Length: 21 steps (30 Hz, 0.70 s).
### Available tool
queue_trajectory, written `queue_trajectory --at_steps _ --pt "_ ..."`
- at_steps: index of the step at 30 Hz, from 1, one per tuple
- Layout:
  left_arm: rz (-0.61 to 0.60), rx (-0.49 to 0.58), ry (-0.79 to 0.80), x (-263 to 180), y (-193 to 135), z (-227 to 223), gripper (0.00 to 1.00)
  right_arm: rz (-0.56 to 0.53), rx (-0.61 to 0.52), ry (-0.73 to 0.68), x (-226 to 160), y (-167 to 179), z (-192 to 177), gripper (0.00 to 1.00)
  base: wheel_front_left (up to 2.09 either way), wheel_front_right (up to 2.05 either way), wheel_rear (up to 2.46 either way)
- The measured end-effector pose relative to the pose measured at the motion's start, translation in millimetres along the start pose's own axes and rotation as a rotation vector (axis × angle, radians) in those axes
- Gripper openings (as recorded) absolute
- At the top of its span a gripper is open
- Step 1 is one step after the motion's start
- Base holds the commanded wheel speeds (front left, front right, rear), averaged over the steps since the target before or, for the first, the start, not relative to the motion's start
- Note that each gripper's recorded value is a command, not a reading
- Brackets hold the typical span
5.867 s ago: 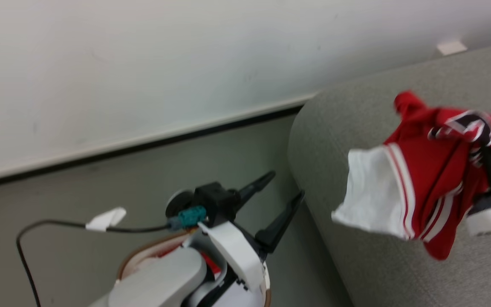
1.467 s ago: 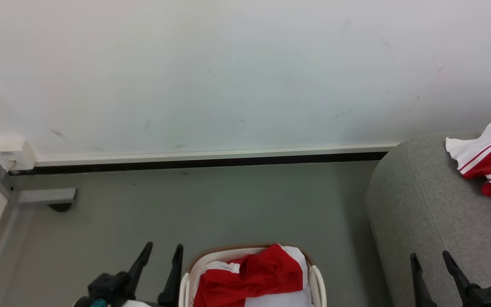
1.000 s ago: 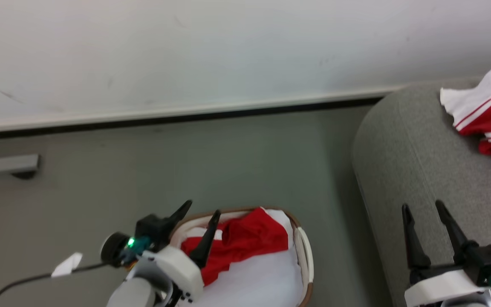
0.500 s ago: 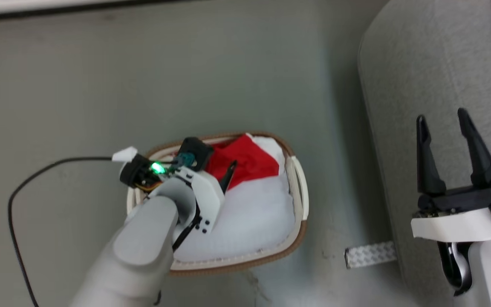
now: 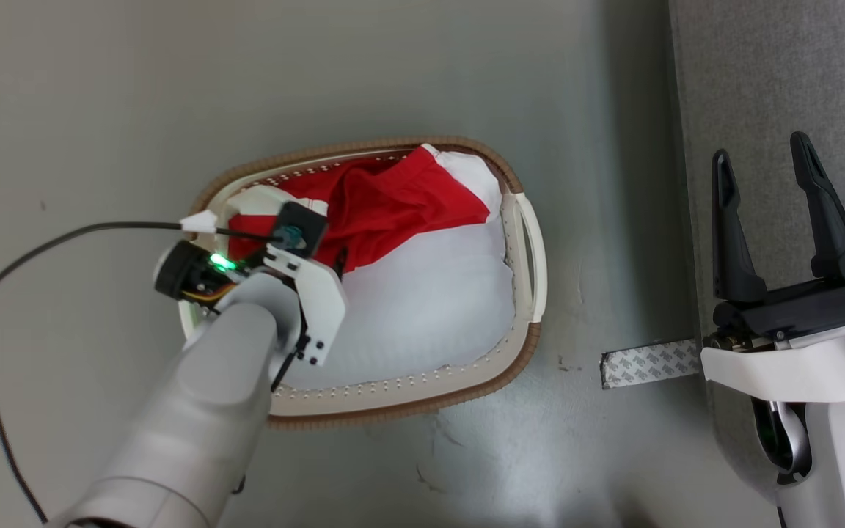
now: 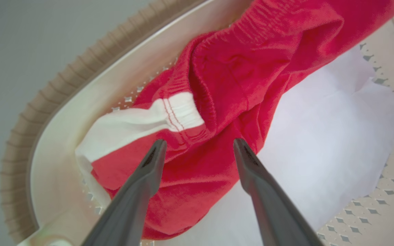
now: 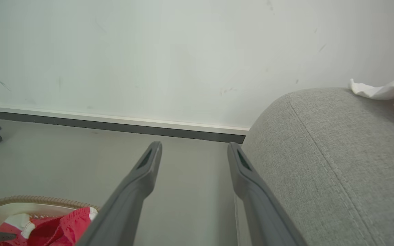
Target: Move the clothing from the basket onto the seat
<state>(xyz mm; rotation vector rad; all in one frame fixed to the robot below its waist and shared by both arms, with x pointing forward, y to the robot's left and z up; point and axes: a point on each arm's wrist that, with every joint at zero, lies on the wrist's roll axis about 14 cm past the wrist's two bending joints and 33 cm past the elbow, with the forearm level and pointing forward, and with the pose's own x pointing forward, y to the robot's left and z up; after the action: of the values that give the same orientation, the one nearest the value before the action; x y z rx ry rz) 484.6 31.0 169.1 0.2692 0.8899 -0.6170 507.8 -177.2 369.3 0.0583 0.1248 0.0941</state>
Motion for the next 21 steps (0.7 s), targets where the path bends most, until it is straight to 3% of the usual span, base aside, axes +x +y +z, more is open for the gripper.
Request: queue_trajectory --at_steps 21 --pt "0.05 -0.015 -0.039 30.0 10.9 5.6 1.0 -0.017 0.026 0.066 -3.8 -6.4 -28.0 1.0 0.0 0.0 0.0"
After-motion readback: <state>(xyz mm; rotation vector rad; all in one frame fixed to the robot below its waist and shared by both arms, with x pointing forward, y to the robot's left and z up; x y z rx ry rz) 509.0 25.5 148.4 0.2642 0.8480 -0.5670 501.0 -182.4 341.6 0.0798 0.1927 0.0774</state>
